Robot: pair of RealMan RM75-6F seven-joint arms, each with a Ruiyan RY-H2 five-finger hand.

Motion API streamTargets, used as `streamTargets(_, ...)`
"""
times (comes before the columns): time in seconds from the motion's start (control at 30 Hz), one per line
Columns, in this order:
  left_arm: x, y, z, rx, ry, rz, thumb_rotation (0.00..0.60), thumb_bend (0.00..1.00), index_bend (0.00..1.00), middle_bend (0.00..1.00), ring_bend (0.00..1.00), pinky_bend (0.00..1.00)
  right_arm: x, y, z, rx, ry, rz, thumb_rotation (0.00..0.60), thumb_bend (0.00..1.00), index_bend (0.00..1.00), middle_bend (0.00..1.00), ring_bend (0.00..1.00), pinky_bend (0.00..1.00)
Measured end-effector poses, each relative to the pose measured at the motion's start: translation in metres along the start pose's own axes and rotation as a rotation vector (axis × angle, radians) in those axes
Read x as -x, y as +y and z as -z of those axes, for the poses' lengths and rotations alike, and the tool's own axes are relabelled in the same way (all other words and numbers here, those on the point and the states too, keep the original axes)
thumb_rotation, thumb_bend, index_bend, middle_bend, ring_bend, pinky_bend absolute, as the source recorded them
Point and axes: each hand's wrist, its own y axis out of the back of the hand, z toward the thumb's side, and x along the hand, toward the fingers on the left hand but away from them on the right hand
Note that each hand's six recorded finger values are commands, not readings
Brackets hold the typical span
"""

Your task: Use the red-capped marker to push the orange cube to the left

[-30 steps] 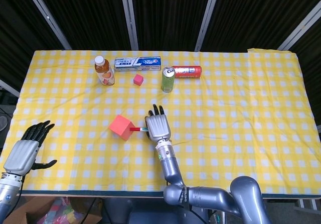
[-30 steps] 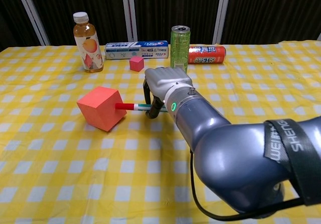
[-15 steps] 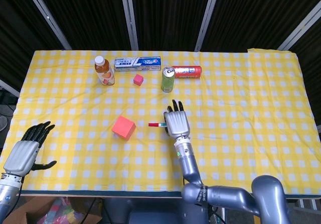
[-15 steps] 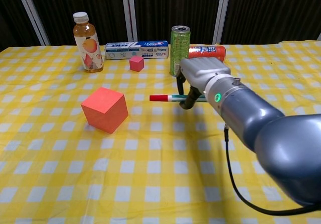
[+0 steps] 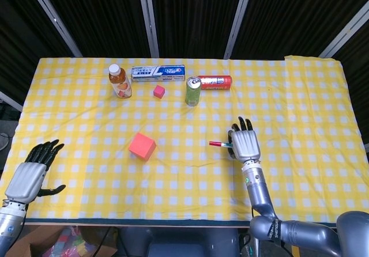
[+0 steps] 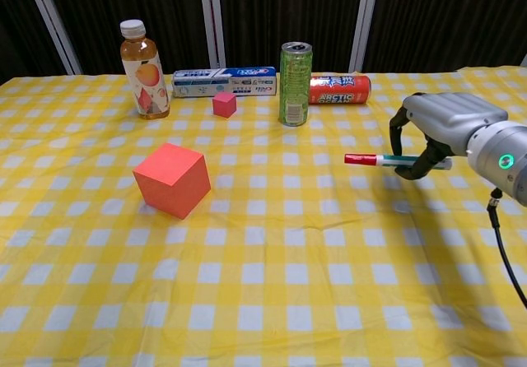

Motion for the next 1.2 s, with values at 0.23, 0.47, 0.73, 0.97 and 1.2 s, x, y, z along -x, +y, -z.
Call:
streamTargets(0.23, 0.001, -0.002, -0.002, -0.015, -0.001, -0.004, 0.600, 0.00, 0.00, 0.00, 0.00, 0.00, 0.004, -0.003, 0.015, 0.020, 0.002, -0.004, 0.600, 0.51, 0.73, 0.29, 0.06, 0.09)
streamTargets(0.47, 0.000, -0.003, 0.001, -0.014, 0.011, -0.005, 0.600, 0.00, 0.00, 0.00, 0.00, 0.00, 0.004, -0.007, 0.017, -0.003, 0.005, -0.011, 0.600, 0.51, 0.48, 0.26, 0.06, 0.09)
streamTargets(0.73, 0.000, -0.003, 0.002, -0.013, 0.014, -0.004, 0.600, 0.00, 0.00, 0.00, 0.00, 0.00, 0.000, -0.005, 0.021, -0.018, -0.005, -0.028, 0.600, 0.51, 0.27, 0.20, 0.04, 0.09)
streamTargets(0.97, 0.001, -0.001, 0.001, -0.011, 0.011, -0.015, 0.600, 0.00, 0.00, 0.00, 0.00, 0.00, -0.012, 0.011, 0.028, -0.016, -0.004, -0.008, 0.600, 0.51, 0.23, 0.15, 0.01, 0.09)
streamTargets(1.2, 0.002, 0.005, 0.002, -0.008, 0.007, -0.058, 0.600, 0.00, 0.00, 0.00, 0.00, 0.00, -0.047, 0.045, 0.050, -0.043, 0.035, 0.069, 0.600, 0.51, 0.05, 0.09, 0.00, 0.09)
